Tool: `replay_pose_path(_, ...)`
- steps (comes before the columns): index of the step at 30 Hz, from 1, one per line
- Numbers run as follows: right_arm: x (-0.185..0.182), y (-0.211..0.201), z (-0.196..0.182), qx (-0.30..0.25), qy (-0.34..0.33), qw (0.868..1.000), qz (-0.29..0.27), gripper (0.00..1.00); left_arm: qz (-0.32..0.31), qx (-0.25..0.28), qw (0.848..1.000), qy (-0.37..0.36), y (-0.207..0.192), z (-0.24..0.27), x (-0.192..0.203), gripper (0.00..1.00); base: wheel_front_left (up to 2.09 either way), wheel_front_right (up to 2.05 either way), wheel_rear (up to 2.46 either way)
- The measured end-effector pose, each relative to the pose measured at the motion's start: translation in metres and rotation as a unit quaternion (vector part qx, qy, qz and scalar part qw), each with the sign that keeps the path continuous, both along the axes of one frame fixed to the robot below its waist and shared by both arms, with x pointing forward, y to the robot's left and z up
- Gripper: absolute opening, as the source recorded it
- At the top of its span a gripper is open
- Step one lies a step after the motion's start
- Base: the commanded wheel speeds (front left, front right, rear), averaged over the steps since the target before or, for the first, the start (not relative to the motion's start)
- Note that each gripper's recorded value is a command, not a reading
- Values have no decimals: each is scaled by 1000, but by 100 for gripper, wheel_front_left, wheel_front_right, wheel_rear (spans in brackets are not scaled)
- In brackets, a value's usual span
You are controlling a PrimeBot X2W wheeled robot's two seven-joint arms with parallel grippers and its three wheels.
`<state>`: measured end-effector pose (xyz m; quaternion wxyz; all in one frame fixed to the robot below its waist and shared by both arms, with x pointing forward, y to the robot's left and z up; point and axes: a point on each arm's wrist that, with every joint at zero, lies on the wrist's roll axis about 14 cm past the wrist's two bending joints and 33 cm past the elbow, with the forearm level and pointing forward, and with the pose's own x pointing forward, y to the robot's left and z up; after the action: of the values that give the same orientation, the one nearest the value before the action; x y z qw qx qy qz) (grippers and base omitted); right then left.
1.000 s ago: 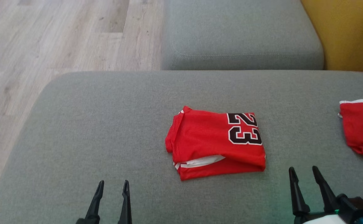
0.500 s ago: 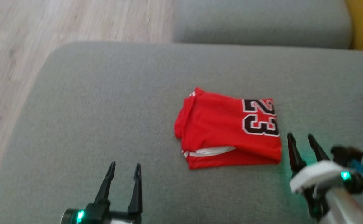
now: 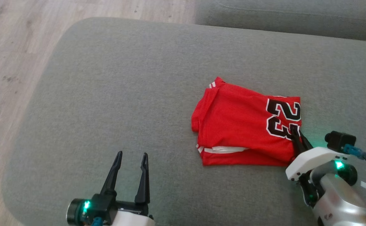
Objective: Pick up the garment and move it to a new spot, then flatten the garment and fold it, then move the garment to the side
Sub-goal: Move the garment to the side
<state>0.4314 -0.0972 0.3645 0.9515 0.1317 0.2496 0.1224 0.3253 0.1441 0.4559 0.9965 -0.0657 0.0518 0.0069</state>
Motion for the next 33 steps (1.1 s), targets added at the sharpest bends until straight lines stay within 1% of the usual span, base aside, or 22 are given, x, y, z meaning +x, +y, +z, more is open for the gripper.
replay_pose_path(2, -1, -6, 1, -9, -8, 1000, -2, 0, -2, 0, 1000, -2, -2, 1, 2, 100, 0, 0, 0)
replay_pose_path(5, 0, -29, 3, -47, -20, 999, -1, 0, -17, -2, 1000, -2, -10, 1, 7, 100, 0, 0, 0)
replay_pose_path(8, 11, -76, 13, -97, -37, 994, -22, 0, -36, -4, 999, 1, -22, -2, 14, 100, 0, 0, 0)
replay_pose_path(10, 24, -112, 27, -129, -57, 989, -43, 0, -52, -4, 999, 2, -30, -3, 22, 100, 0, 0, 0)
replay_pose_path(13, 41, -162, 52, -175, -87, 978, -73, 0, -78, 0, 997, -9, -44, 1, 42, 100, 0, 0, 0)
replay_pose_path(16, 50, -210, 74, -212, -109, 965, -111, 0, -95, 1, 995, -18, -54, 3, 61, 100, 0, 0, 0)
replay_pose_path(19, 50, -255, 91, -250, -120, 950, -145, 0, -107, -3, 994, -13, -62, -3, 71, 100, 0, 0, 0)
replay_pose_path(24, 42, -312, 107, -309, -120, 925, -185, 0, -120, -6, 993, 8, -71, -21, 78, 100, 0, 0, 0)
replay_pose_path(25, 41, -322, 111, -318, -120, 920, -193, 8, -121, -7, 993, 11, -72, -23, 79, 100, 0, 0, 0)
replay_pose_path(26, 39, -330, 114, -326, -121, 916, -200, 71, -121, -7, 993, 13, -72, -25, 80, 100, 0, 0, 0)
replay_pose_path(27, 38, -337, 117, -333, -122, 912, -207, 100, -122, -7, 992, 13, -73, -26, 82, 100, 0, 0, 0)
replay_pose_path(30, 42, -341, 133, -346, -143, 902, -214, 100, -112, -6, 994, 4, -68, -20, 87, 100, 0, 0, 0)
replay_pose_path(33, 50, -324, 154, -345, -186, 896, -208, 100, -91, -1, 996, -10, -58, -9, 89, 100, 0, 0, 0)
